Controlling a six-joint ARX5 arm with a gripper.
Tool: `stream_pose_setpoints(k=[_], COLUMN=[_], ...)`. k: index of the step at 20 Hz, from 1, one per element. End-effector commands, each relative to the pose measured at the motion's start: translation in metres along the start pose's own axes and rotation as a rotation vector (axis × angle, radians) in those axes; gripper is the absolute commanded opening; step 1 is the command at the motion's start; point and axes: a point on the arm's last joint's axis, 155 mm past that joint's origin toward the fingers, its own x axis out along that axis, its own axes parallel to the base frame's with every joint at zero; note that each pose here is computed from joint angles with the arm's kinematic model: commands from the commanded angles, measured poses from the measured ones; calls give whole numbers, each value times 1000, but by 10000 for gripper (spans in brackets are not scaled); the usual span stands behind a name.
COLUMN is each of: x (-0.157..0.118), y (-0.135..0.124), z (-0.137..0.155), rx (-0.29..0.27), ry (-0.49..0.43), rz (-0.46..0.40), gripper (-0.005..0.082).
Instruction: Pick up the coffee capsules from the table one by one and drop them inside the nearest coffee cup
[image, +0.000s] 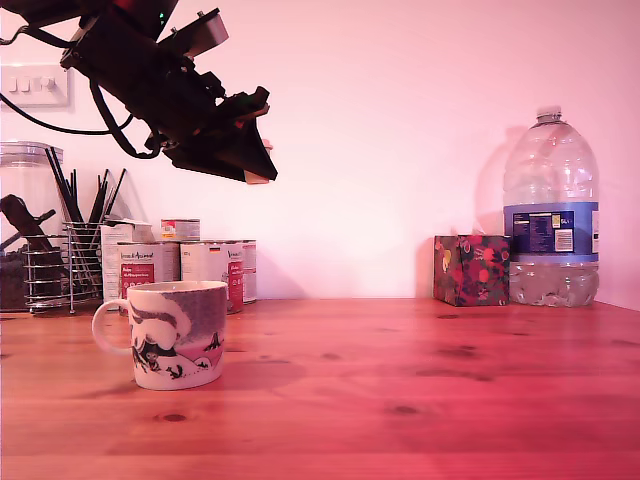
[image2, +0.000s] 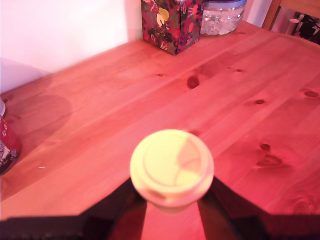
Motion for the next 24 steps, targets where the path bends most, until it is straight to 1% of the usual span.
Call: stream_pose_setpoints(k=[1, 24], x=[-4, -3], y=[2, 2], z=[-3, -9], rx=[-14, -23], ry=[3, 24], rz=[8, 9], gripper=[214, 214])
